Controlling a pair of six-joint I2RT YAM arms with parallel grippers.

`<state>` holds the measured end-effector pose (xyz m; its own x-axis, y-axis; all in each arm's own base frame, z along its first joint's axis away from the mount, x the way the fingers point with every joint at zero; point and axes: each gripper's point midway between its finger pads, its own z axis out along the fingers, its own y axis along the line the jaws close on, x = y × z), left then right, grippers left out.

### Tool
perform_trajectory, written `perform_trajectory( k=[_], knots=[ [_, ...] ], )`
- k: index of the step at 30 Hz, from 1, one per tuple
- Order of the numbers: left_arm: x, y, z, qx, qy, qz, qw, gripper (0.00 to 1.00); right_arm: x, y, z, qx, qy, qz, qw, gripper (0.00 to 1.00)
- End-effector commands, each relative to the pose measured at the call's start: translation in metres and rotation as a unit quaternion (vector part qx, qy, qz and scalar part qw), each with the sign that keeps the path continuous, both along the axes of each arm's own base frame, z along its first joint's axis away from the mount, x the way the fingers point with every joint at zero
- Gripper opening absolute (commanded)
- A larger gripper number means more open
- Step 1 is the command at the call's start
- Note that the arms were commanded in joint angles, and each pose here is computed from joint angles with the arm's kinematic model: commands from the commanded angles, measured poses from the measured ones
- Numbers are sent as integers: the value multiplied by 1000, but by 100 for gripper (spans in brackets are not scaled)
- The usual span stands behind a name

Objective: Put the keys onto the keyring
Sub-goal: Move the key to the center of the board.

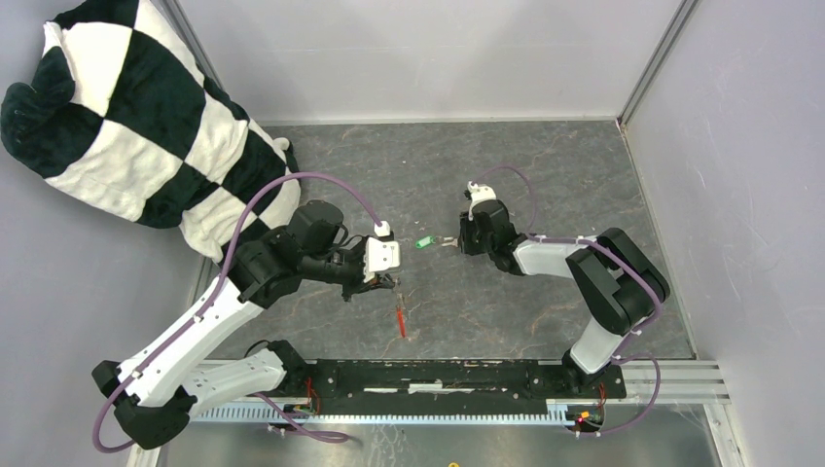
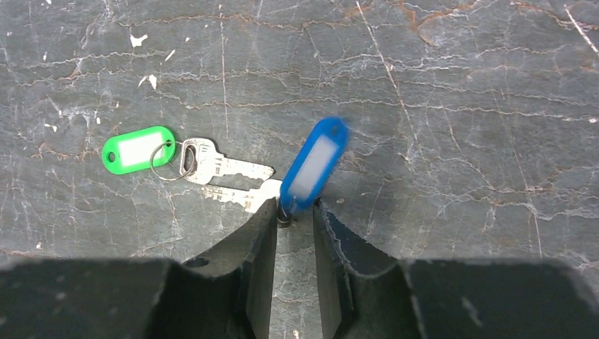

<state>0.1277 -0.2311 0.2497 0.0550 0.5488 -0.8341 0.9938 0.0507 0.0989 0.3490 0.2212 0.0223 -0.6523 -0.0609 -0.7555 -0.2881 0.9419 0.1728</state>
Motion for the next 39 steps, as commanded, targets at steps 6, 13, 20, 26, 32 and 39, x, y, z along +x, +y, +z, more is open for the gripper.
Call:
perform_trajectory(
  k=[6,13,20,26,32,39],
  knots=[
    [-1,-6,26,-34,-16,-6,999,2,0,3,2,15,-8,7,1000,25],
    [-2,-5,24,-33,-15,-5,999,2,-1,3,9,19,-19,12,1000,3],
    [-3,-6,21,-31,-1,-1,1000,2,-16,-1,33,19,-41,48,998,0],
    [-2,-7,23,-33,-1,-2,999,2,-68,-17,9,4,12,99,995,0],
    [-1,-9,24,-35,1,-4,999,2,-111,-31,-16,6,53,127,990,0],
    [-1,-12,26,-37,5,-6,999,2,-111,-32,-18,-9,58,139,989,22]
  ],
)
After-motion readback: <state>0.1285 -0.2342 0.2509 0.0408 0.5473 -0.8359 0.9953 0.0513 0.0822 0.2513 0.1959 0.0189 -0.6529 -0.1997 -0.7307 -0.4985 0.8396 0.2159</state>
